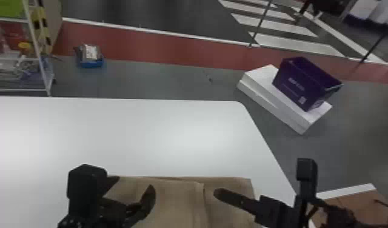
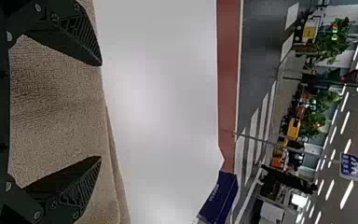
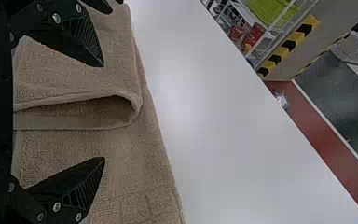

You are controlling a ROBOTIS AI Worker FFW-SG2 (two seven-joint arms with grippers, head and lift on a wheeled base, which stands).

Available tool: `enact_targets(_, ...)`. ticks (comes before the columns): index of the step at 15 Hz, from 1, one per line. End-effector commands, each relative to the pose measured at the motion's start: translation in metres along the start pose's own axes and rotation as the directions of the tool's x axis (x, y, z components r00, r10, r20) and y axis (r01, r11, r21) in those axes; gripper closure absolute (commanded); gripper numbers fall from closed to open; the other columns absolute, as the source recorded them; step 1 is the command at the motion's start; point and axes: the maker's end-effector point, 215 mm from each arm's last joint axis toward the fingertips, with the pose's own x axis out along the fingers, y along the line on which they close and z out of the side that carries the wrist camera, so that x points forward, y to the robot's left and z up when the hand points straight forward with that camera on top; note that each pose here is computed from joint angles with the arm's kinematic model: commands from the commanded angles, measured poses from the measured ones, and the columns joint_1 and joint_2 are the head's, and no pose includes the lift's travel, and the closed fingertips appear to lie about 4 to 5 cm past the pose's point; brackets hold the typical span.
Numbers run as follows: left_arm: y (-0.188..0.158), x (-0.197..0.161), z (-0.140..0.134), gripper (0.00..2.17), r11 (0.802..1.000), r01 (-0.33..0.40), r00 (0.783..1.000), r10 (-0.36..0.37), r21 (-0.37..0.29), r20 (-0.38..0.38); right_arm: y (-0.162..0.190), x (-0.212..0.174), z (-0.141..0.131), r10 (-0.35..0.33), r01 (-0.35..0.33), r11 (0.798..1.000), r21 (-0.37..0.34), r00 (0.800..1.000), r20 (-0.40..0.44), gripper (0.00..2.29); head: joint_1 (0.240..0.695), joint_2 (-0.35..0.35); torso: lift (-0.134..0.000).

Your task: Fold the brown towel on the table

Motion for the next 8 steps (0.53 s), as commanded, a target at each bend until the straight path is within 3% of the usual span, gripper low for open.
enact_targets(1, -0.002, 0.0, -0.001, 0.2, 1.0, 0.003, 1.0, -0.003, 0.002, -0.001, 0.006, 0.005, -0.006, 0.007, -0.007, 1.0, -0.004, 1.0, -0.022, 0.22, 0.695, -0.35, -0.124)
enact_targets(4, -0.006, 0.0, 0.002, 0.2, 1.0, 0.009, 1.0, -0.009, 0.004, 0.006, 0.021, 0.019, -0.023, 0.027, -0.028, 0.999, -0.017, 0.997, -0.07, 0.28, 0.695, -0.35, -0.124)
enact_targets(8, -0.003, -0.001, 0.006, 0.2, 1.0, 0.004, 1.0, -0.004, 0.004, 0.021, 0.011, 0.023, -0.035, -0.001, 0.001, 1.0, -0.003, 0.995, -0.096, 0.28, 0.695, -0.35, -0.124)
